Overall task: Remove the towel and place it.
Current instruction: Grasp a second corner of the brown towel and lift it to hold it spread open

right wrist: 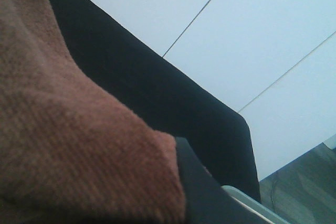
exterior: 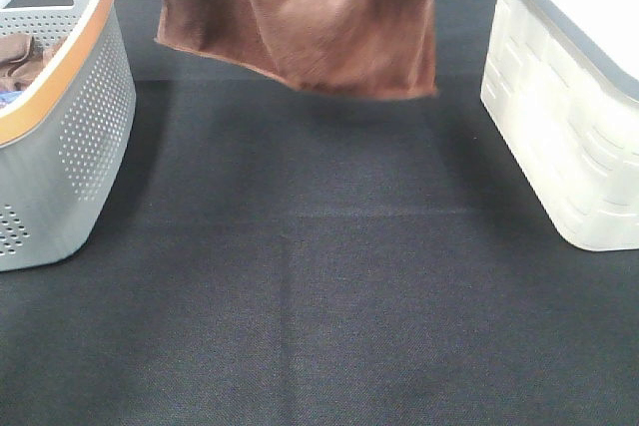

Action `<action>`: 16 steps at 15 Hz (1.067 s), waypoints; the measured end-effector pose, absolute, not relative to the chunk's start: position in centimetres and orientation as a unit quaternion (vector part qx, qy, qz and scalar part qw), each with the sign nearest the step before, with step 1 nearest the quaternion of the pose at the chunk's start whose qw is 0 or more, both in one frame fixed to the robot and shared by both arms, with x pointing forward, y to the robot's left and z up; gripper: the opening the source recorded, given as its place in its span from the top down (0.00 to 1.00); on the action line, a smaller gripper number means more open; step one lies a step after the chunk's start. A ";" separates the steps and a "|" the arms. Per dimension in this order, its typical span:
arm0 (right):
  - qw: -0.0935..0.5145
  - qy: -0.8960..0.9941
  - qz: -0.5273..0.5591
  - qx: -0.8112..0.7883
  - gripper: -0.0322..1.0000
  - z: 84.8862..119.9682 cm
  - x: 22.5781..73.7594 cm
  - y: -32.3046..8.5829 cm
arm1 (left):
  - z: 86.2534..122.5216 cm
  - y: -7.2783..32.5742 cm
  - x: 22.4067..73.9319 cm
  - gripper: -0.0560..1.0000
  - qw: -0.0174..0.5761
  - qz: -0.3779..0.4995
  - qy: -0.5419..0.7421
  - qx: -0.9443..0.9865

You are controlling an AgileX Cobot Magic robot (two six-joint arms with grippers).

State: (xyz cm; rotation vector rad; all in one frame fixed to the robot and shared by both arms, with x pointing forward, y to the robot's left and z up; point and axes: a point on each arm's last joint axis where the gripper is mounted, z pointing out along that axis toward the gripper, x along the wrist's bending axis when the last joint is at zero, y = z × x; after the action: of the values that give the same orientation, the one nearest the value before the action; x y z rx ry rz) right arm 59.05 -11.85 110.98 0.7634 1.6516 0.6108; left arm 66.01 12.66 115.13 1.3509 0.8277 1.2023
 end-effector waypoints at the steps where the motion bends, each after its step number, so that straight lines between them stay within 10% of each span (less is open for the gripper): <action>1: 0.572 0.704 0.261 0.332 0.97 110.6 60.8 -12.4 | 114.2 12.6 66.7 0.95 0.542 0.516 0.352 0.562; 9: 0.570 0.687 0.250 0.375 0.97 105.3 70.4 -14.8 | 104.6 13.5 71.7 0.95 0.484 0.590 0.345 0.546; 16: 0.510 0.744 0.123 0.414 0.97 98.0 70.4 -15.3 | 96.3 12.7 72.9 0.95 0.418 0.471 0.364 0.685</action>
State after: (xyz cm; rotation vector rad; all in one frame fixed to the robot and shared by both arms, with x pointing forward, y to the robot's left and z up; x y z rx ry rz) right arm 70.45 -15.31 97.96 0.9966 1.7924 0.2967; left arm 72.94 12.70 96.25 1.7193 0.9141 1.1825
